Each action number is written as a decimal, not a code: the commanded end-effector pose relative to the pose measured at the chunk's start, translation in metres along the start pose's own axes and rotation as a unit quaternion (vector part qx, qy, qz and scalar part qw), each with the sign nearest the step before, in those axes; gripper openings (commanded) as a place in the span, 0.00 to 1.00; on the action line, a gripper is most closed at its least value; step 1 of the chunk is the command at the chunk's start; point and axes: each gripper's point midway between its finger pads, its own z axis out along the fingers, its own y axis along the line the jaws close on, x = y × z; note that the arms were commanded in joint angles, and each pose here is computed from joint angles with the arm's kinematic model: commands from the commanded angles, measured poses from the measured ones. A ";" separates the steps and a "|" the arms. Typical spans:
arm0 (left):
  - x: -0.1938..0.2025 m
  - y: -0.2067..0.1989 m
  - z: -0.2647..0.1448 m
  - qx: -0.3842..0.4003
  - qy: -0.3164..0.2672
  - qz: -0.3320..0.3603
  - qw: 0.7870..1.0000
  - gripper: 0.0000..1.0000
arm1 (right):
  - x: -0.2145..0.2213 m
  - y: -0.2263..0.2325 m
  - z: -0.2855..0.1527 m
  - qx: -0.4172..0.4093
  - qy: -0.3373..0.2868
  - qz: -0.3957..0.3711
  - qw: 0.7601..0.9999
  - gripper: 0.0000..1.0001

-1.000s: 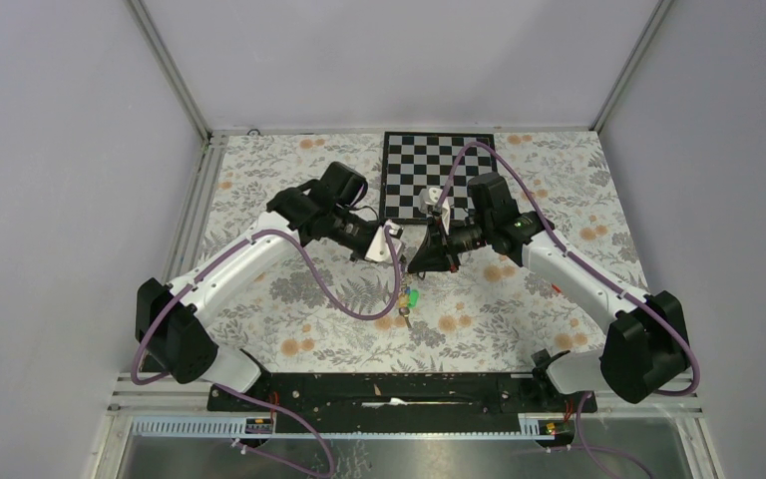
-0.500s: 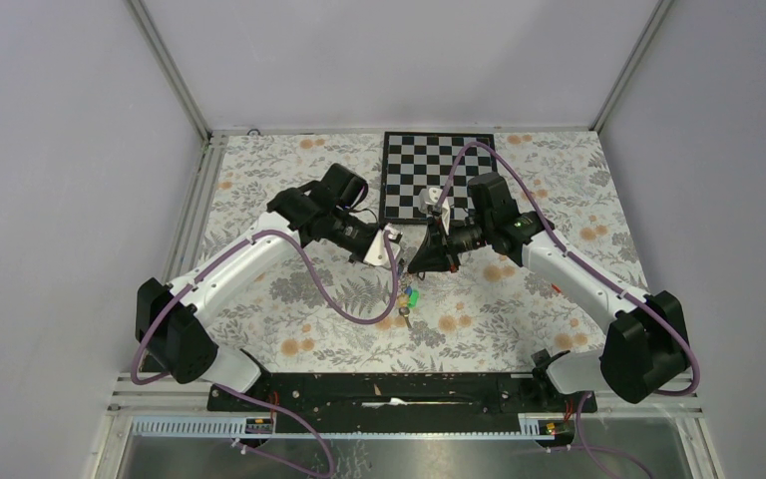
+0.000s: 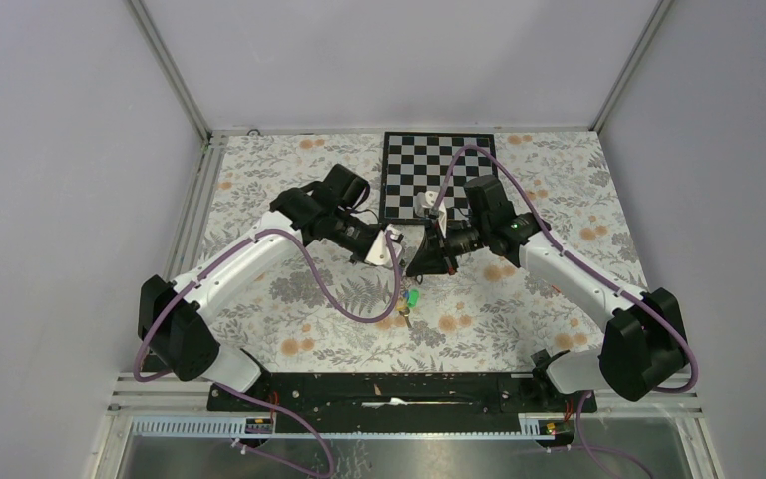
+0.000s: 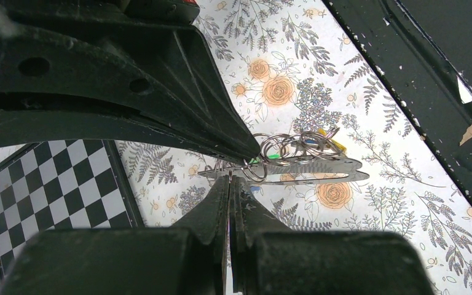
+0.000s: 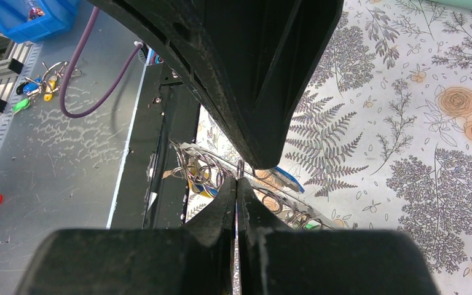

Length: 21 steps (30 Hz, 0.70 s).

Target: Put the keys on the keyring

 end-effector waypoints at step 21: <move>-0.013 -0.008 0.000 0.018 -0.024 0.041 0.999 0.00 | -0.004 -0.002 0.004 -0.005 0.002 -0.010 1.000 0.00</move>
